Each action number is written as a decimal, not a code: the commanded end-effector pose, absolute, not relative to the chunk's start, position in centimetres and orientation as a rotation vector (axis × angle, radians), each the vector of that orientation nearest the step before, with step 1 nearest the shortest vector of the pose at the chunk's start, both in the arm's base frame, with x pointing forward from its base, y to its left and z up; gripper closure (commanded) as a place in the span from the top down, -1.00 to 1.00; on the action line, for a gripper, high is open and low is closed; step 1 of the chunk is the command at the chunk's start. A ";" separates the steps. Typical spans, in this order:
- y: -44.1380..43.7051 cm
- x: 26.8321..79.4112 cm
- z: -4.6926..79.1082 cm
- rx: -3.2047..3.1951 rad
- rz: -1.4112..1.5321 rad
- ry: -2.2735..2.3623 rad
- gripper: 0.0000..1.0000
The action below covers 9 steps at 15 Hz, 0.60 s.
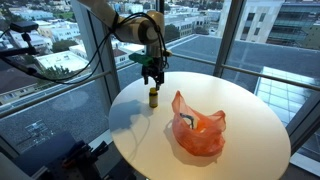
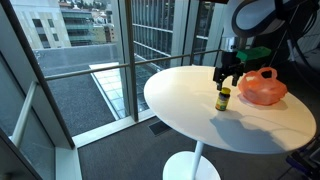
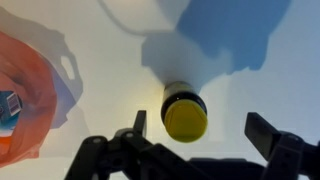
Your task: Put the bottle into the carrier bag
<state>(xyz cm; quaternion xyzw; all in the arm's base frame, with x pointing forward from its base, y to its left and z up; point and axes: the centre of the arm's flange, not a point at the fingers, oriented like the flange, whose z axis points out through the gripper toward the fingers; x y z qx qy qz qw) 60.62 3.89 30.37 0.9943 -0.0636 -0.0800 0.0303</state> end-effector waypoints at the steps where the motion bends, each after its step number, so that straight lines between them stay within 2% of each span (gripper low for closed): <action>1: 3.8 61.3 29.8 3.033 -0.234 -0.220 1.00; 9: 3.8 61.5 28.8 3.043 -0.192 -0.214 1.00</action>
